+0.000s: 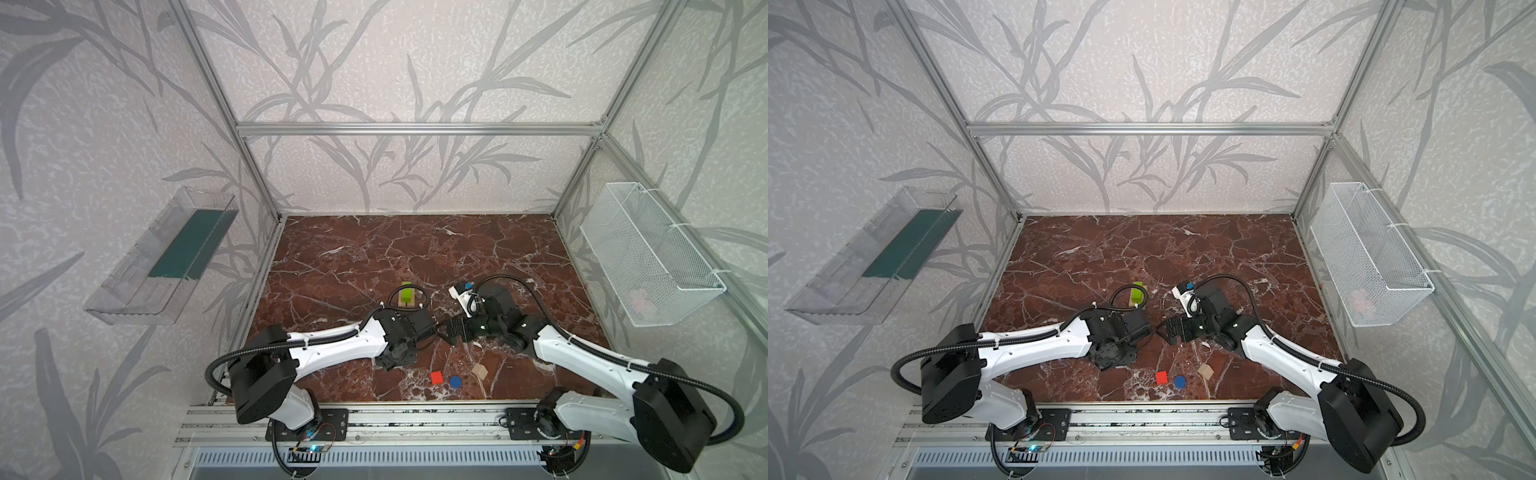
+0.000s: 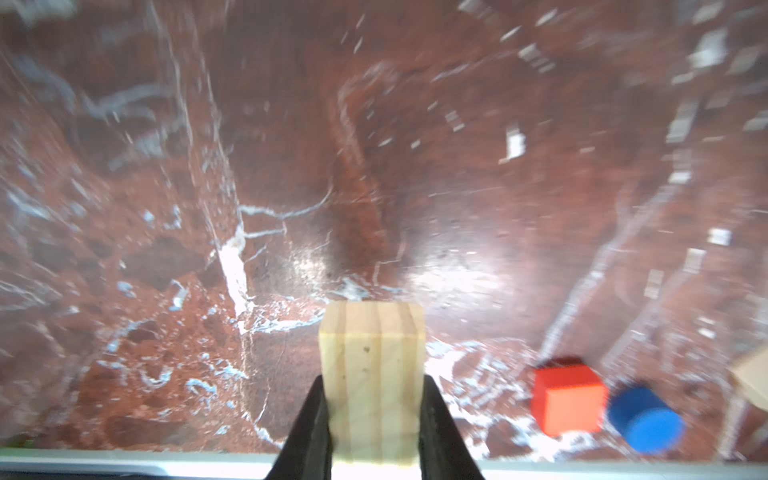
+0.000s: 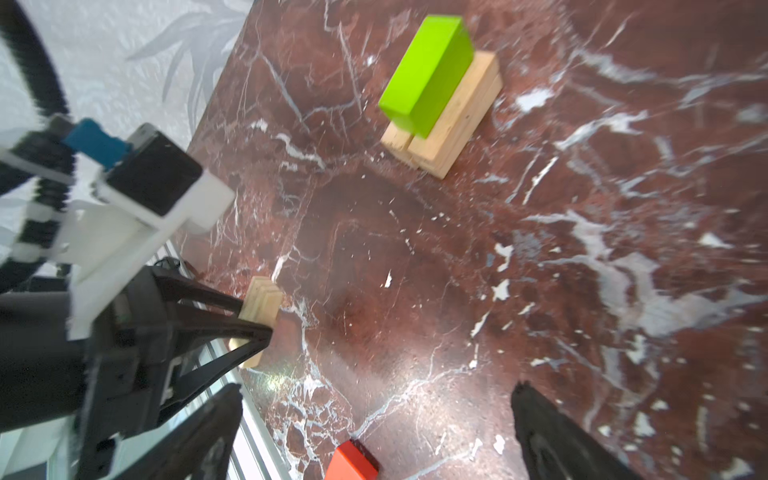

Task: Build the wood block tower
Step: 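Lift the small wooden block with the left gripper and carry it over the tower, then lower the small wooden block onto the green block with the left gripper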

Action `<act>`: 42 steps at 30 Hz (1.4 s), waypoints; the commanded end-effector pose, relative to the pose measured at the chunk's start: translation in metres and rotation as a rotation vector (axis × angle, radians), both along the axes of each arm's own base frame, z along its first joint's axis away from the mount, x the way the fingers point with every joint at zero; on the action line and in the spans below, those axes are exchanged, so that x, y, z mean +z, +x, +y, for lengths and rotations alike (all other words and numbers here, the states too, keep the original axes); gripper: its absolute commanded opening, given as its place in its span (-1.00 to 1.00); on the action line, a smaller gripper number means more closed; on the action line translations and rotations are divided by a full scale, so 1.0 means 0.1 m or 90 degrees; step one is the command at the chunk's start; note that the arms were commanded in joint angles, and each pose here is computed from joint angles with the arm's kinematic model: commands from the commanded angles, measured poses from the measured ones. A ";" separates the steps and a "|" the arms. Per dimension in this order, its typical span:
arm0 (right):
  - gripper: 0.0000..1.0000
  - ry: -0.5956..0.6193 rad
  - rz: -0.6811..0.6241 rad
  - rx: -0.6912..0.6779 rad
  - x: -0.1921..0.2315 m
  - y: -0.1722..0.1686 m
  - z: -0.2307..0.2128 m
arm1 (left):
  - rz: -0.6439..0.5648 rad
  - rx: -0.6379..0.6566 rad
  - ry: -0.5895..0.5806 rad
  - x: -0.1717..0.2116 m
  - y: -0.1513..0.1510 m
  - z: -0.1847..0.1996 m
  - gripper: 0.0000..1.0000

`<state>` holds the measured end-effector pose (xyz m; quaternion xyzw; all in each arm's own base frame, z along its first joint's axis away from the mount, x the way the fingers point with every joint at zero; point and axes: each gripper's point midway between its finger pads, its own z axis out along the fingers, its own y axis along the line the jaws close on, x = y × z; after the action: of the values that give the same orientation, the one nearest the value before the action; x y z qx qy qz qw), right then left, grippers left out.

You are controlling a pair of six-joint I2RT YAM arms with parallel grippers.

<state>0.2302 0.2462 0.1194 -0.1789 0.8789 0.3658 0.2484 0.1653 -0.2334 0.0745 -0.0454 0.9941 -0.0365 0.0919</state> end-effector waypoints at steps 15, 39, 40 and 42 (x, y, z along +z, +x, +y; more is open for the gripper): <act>1.00 0.017 0.031 -0.061 0.17 0.25 -0.28 | -0.072 -0.123 0.001 0.72 0.98 0.04 -0.66; 1.00 0.051 0.047 -0.113 0.24 0.45 -0.38 | 0.030 -0.094 0.054 0.34 1.81 -0.15 -0.66; 1.00 0.050 0.050 -0.113 0.23 0.45 -0.38 | 0.032 -0.092 0.052 0.32 1.82 -0.16 -0.66; 1.00 0.051 0.051 -0.115 0.23 0.45 -0.38 | 0.037 -0.090 0.046 0.29 1.83 -0.17 -0.66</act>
<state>0.2704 0.2050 0.1320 -0.0728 0.8911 0.3739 0.2464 0.3497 -0.2527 0.1026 0.0365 0.9965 -0.0071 0.0746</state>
